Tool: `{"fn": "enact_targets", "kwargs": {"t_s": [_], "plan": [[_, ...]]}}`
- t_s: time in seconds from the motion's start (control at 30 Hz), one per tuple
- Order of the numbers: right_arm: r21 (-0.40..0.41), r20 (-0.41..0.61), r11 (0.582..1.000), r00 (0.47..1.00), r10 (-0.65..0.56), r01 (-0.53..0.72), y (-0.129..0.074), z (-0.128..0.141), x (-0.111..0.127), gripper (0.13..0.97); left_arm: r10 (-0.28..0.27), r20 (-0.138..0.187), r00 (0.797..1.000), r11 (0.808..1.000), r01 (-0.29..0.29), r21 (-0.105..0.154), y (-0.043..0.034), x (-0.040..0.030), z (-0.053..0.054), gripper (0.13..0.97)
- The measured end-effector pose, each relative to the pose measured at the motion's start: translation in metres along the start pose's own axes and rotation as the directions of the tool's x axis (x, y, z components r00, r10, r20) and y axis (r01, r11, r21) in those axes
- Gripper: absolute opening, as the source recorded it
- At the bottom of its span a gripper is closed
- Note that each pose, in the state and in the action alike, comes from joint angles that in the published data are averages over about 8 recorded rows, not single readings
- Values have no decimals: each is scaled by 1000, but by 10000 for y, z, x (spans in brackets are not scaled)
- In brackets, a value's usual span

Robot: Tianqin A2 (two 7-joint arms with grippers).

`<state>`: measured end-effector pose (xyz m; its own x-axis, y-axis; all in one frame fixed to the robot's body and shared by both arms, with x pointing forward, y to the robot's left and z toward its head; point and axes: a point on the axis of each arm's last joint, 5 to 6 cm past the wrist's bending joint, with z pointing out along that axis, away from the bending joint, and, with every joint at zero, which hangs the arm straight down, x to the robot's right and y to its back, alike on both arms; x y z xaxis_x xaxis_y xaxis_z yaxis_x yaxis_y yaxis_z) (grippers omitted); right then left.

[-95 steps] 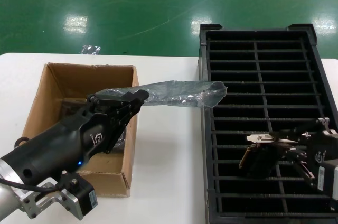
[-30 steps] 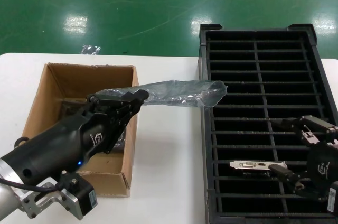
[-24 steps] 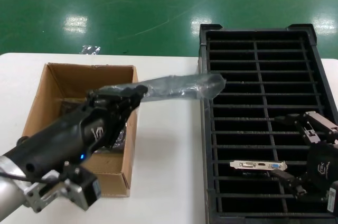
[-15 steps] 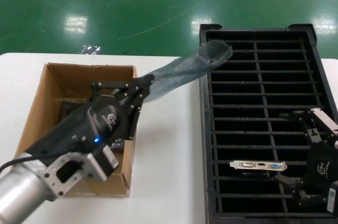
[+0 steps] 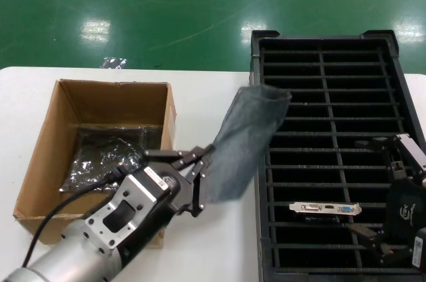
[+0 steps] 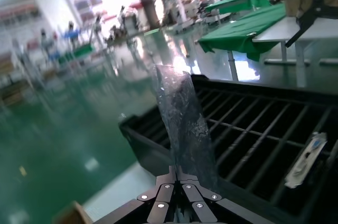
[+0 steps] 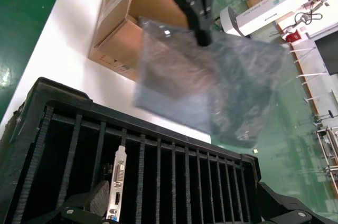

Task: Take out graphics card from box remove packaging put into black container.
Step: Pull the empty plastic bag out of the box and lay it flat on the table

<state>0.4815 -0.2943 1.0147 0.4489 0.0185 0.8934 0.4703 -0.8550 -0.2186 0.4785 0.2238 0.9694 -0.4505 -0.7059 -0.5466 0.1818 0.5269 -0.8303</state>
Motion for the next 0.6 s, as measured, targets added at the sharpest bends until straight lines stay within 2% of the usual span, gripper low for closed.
{"fn": "enact_targets", "kwargs": {"t_s": [0.07, 0.17, 0.3, 0.43, 0.6], "plan": [[0, 0, 1000, 1000, 0, 0, 0, 0, 0, 944, -75, -1, 997, 997, 75, -26, 12, 37, 28, 138], [0, 0, 1000, 1000, 0, 0, 0, 0, 0, 960, -176, 18, 984, 982, 177, -61, 53, 64, 85, 138], [0, 0, 1000, 1000, 0, 0, 0, 0, 0, 966, -287, 58, 956, 950, 292, -108, 171, 76, 201, 138], [0, 0, 1000, 1000, 0, 0, -1, 0, 0, 966, -346, 82, 935, 923, 355, -148, 308, 90, 330, 138], [0, 0, 1000, 1000, 0, 0, -1, -1, 0, 966, -363, 79, 929, 914, 371, -162, 397, 99, 468, 143]]}}
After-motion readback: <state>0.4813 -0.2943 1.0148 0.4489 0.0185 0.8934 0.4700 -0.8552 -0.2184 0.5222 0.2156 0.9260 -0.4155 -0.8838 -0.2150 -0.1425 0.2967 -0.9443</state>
